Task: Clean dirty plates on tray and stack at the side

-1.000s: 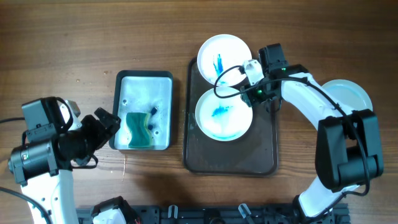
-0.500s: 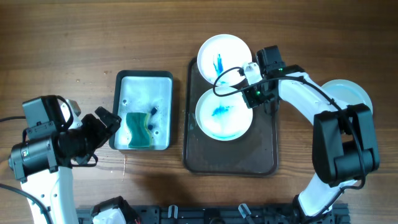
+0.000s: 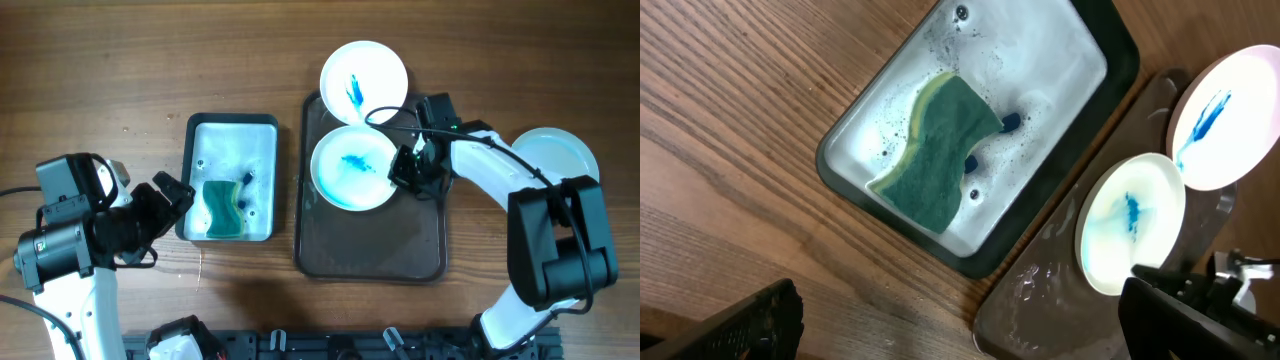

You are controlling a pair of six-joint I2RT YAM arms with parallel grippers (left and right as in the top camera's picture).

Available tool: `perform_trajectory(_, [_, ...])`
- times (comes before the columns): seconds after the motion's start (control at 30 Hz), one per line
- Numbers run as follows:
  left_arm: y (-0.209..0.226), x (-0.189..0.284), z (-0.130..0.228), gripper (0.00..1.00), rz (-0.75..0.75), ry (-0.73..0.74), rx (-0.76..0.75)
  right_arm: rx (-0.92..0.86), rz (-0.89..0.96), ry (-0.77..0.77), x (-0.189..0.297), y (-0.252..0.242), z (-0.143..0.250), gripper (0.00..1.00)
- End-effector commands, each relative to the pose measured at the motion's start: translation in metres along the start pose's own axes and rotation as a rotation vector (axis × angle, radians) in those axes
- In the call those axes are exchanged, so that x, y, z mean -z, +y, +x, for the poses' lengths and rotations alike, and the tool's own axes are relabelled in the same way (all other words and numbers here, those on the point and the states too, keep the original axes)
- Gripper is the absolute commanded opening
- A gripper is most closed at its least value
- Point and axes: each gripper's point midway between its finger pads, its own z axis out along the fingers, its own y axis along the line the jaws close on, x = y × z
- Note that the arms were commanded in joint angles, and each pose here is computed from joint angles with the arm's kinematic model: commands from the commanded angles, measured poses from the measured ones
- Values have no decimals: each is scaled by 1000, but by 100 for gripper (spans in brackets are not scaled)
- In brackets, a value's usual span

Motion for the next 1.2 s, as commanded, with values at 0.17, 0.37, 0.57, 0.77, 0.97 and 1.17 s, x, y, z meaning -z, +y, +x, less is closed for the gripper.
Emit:
perform_trajectory(0.17, [-5, 2, -2, 100, 22, -4, -13, 364, 52, -59, 11, -8, -2, 27])
perform_trajectory(0.37, [-23, -1, 0, 100, 91, 15, -75, 625, 108, -183, 18, -5, -29, 38])
perform_trajectory(0.57, [-33, -21, 19, 100, 15, 100, -213, 650, 93, -210, -6, -7, -39, 16])
perform_trajectory(0.77, [-62, -55, 46, 92, 1, 222, -348, 361, 110, -183, 1, -18, -29, 4])
perform_trajectory(0.97, [-28, -90, 19, 89, -354, 81, -278, 323, 173, -100, 7, -36, -7, 4])
perform_trajectory(1.17, [-5, -130, 5, 59, -511, 90, -215, 321, 174, -102, 7, -36, -7, 4])
